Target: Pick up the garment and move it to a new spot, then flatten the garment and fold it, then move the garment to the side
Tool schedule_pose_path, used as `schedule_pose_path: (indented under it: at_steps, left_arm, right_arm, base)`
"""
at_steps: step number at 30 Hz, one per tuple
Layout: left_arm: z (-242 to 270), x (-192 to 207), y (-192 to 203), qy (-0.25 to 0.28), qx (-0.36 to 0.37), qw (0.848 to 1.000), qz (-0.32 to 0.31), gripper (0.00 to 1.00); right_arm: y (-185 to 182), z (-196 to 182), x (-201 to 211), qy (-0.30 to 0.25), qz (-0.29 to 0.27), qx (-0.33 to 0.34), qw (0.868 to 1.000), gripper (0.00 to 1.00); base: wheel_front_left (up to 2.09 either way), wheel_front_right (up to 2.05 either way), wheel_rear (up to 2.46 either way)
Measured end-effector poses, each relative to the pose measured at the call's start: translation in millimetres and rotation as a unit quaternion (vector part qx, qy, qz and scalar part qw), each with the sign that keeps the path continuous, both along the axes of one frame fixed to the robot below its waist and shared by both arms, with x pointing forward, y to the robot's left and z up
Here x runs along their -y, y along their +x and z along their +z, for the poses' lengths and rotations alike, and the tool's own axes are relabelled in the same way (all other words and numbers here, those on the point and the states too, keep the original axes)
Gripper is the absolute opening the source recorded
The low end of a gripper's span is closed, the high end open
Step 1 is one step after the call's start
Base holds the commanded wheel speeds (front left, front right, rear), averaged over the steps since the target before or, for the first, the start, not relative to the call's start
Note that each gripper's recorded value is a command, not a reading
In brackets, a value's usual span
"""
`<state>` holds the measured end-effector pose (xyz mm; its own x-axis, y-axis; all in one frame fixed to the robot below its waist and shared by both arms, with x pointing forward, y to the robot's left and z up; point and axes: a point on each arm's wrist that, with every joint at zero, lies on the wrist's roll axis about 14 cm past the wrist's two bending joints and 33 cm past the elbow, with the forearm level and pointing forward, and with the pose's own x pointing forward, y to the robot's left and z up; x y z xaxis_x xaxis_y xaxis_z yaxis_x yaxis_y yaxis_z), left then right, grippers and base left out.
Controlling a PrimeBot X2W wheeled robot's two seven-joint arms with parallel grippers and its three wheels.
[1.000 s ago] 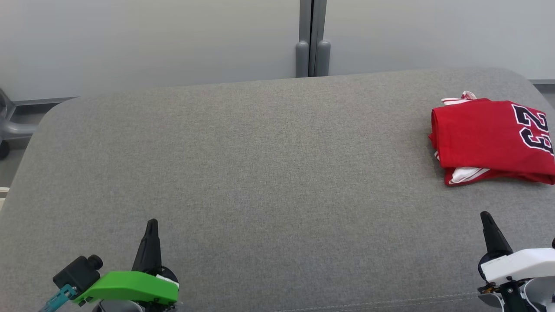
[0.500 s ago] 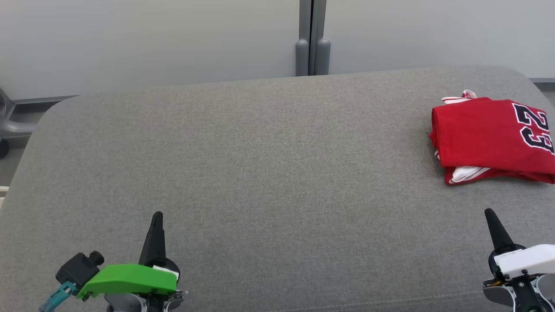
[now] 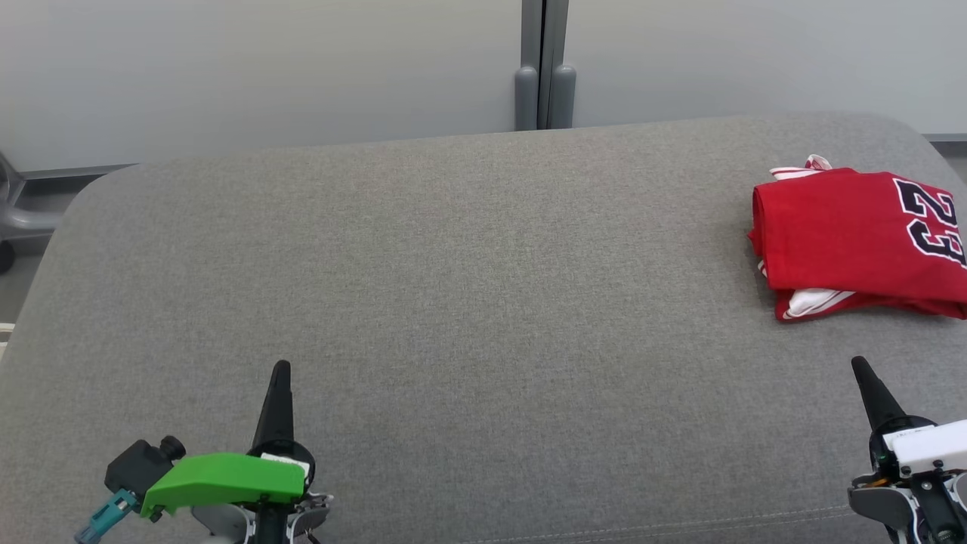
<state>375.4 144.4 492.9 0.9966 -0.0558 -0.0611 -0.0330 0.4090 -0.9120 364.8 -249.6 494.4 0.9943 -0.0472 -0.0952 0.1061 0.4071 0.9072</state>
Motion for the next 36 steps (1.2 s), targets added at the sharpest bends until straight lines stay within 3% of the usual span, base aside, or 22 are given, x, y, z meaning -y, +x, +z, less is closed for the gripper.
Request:
schedule_pose_path:
  at_steps: [36]
  left_arm:
    - [8,11,11,-0.150,0.008,0.989,0.009,0.00]
  right_arm:
    - [7,6,13,0.151,-0.007,0.031,0.988,0.00]
  base:
    - [0.00,0.00,0.00]
